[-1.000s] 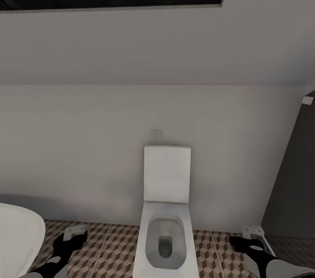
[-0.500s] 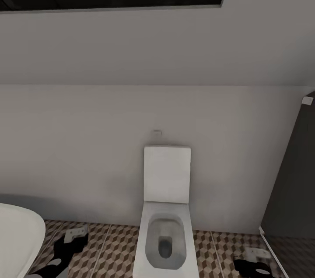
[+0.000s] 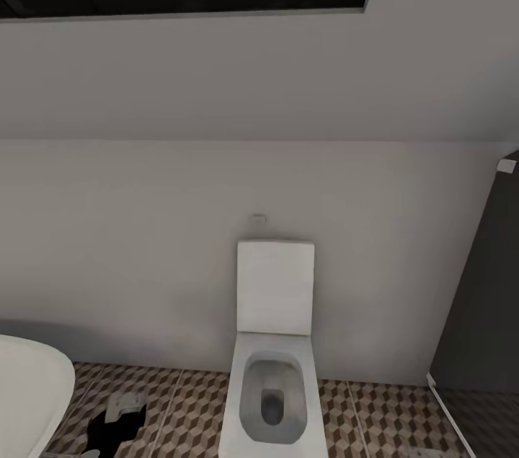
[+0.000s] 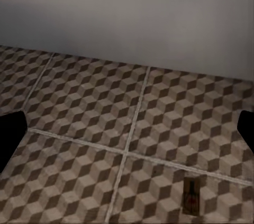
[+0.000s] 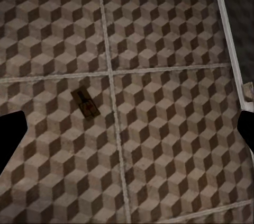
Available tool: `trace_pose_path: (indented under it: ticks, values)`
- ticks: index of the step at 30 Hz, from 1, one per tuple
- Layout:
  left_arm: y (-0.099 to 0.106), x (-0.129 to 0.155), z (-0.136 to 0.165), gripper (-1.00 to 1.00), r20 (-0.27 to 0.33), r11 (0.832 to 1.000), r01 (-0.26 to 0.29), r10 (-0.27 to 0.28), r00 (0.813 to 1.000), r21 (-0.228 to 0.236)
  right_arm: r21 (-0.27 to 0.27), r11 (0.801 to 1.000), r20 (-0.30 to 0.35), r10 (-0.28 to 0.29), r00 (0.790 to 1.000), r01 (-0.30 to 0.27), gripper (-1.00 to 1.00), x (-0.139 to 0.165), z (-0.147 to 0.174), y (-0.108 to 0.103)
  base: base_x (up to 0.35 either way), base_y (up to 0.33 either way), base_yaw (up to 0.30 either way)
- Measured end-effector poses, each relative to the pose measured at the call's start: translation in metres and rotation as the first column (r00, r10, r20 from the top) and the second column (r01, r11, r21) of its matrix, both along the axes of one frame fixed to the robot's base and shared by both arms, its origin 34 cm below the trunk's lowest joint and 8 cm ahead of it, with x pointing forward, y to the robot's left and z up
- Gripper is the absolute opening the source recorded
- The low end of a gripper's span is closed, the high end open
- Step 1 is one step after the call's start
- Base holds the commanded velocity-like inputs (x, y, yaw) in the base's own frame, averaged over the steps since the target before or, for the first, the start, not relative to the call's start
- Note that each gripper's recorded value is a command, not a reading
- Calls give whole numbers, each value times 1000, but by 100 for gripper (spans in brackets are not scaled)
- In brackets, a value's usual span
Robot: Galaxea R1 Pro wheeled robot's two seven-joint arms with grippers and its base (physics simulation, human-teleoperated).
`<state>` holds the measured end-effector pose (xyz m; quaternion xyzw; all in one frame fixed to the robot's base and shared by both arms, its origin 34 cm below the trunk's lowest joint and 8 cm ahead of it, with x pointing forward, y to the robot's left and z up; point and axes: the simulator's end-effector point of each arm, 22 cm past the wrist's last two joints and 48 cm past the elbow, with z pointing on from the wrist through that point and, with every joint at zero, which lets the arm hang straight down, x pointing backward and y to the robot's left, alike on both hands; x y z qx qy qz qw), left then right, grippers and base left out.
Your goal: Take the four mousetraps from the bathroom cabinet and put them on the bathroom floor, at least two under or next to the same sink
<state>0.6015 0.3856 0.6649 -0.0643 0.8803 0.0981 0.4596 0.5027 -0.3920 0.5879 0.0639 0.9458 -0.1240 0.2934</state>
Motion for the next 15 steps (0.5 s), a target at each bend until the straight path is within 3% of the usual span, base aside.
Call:
trace_pose_path:
  ticks: [3,8,15]
  values:
    - [-1,-8,-7,100,-22,1000,-1,1,1000,-2,-1,1000,-18,8,1000,-8,100,-11,-7,2,0,0,0]
    - [-2,-32,-30,100,-118,1000,-6,5,993,-13,1,999,-53,32,998,-32,100,-32,-19,12,0,0,0]
    - [-10,-65,-59,100,-248,999,-11,3,969,-34,9,999,-93,53,994,-52,100,-57,-33,23,0,0,0]
